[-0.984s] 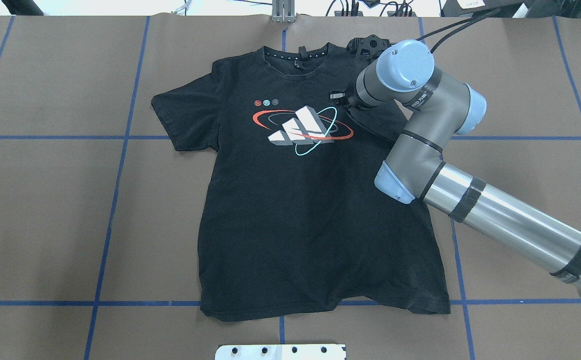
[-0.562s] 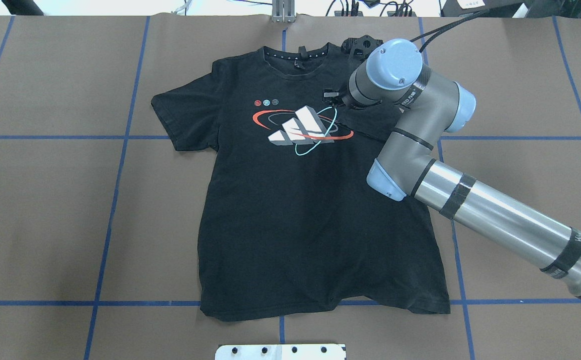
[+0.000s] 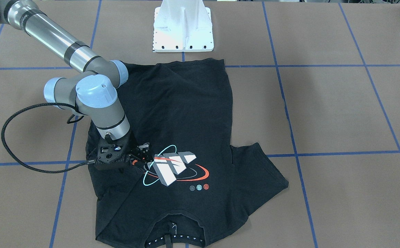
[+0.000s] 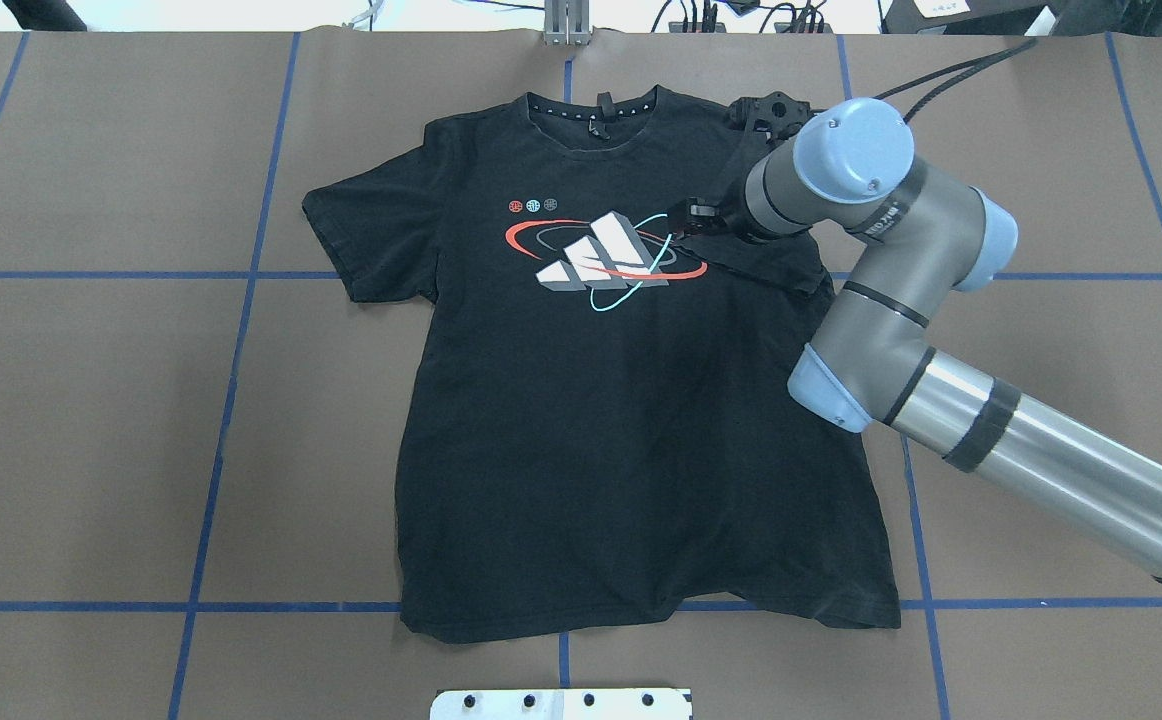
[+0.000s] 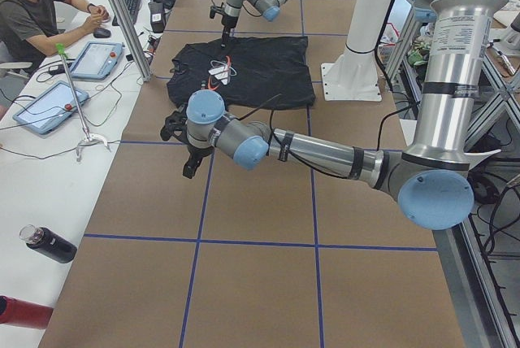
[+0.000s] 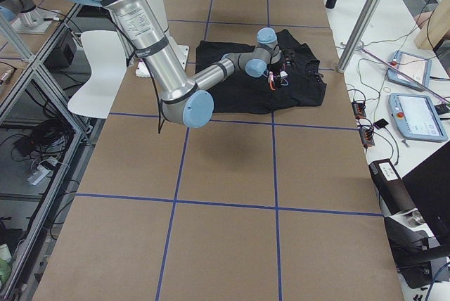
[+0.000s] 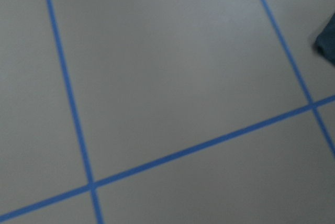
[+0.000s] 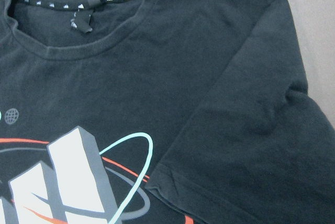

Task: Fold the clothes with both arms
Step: 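Lower the right gripper onto the sleeve near the shirt's collar, then grasp the sleeve with the right gripper while the left gripper reaches the other sleeve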

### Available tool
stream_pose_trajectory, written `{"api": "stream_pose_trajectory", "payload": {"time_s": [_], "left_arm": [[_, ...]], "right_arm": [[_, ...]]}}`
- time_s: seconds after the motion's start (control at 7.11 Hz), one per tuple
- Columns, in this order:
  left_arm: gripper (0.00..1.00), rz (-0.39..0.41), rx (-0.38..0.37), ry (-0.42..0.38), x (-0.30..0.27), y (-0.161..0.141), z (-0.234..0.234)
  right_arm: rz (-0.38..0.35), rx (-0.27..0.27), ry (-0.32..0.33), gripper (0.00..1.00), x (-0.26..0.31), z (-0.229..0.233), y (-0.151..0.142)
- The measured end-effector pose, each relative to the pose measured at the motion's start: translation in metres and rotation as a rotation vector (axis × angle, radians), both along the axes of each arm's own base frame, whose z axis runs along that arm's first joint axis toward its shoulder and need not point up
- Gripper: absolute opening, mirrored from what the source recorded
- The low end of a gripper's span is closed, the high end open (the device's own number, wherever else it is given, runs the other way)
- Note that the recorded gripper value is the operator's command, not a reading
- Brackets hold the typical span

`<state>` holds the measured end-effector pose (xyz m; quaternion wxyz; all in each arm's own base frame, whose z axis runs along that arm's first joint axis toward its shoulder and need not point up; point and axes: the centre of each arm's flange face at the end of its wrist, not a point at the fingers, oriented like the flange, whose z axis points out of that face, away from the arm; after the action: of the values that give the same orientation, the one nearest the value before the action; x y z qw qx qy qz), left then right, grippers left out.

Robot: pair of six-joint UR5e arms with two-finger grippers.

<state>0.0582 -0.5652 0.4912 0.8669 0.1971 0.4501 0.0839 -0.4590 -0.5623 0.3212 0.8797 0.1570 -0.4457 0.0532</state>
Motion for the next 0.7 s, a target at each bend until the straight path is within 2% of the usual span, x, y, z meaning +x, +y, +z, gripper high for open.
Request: {"api": "stream_pose_trajectory", "payload": {"time_s": [0.28, 0.7], "left_arm": [[0.93, 0.048, -0.016, 0.071, 0.09, -0.029, -0.016], [0.88, 0.141, -0.002, 0.095, 0.184, -0.062, -0.028]], "right_arm": [[-0.045, -0.017, -0.035, 1.0, 0.038, 0.016, 0.035], [-0.063, -0.025, -0.049, 1.0, 0.075, 0.033, 0.069]]}}
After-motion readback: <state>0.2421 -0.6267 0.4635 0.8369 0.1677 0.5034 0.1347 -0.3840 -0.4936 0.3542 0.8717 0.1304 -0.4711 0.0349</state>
